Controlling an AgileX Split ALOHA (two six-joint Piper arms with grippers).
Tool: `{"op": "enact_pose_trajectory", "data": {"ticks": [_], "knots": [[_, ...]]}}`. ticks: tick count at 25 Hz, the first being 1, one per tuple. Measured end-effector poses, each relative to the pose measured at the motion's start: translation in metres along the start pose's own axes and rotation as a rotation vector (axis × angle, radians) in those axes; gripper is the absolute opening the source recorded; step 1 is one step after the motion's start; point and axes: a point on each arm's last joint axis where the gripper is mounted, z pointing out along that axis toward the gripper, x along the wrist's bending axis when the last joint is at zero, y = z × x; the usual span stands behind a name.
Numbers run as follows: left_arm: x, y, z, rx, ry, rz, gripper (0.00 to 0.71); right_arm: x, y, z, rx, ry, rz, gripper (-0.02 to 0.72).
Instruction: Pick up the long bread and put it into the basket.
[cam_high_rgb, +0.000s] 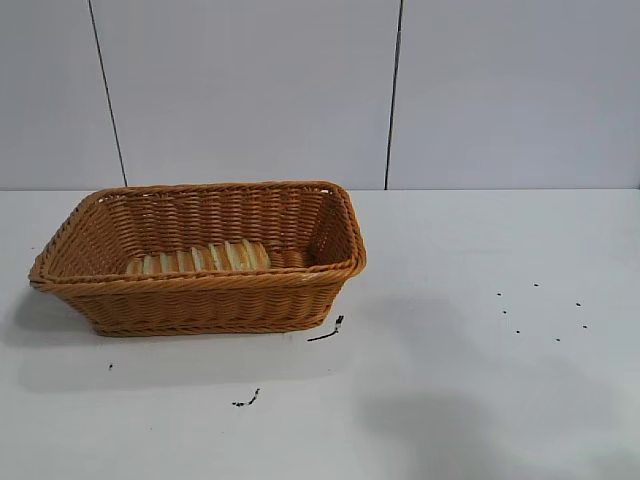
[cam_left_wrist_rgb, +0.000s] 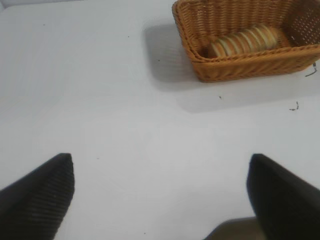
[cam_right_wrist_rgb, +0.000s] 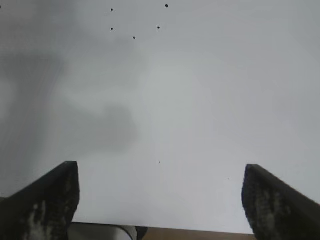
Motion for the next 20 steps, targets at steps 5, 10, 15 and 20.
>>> {"op": "enact_pose_trajectory", "data": {"ticks": [5, 10, 15, 20], "knots": [[0.000, 0.000, 0.000, 0.000, 0.000, 0.000, 0.696, 0.001, -0.008, -0.012, -0.097, 0.019, -0.023, 0.609], [0.000, 0.000, 0.000, 0.000, 0.000, 0.000, 0.696, 0.001, -0.018, -0.027, -0.215, 0.032, -0.036, 0.609], [0.000, 0.000, 0.000, 0.000, 0.000, 0.000, 0.696, -0.001, -0.033, -0.042, -0.352, 0.030, -0.036, 0.609], [0.000, 0.000, 0.000, 0.000, 0.000, 0.000, 0.696, -0.001, -0.034, -0.041, -0.354, 0.026, -0.033, 0.609]]}}
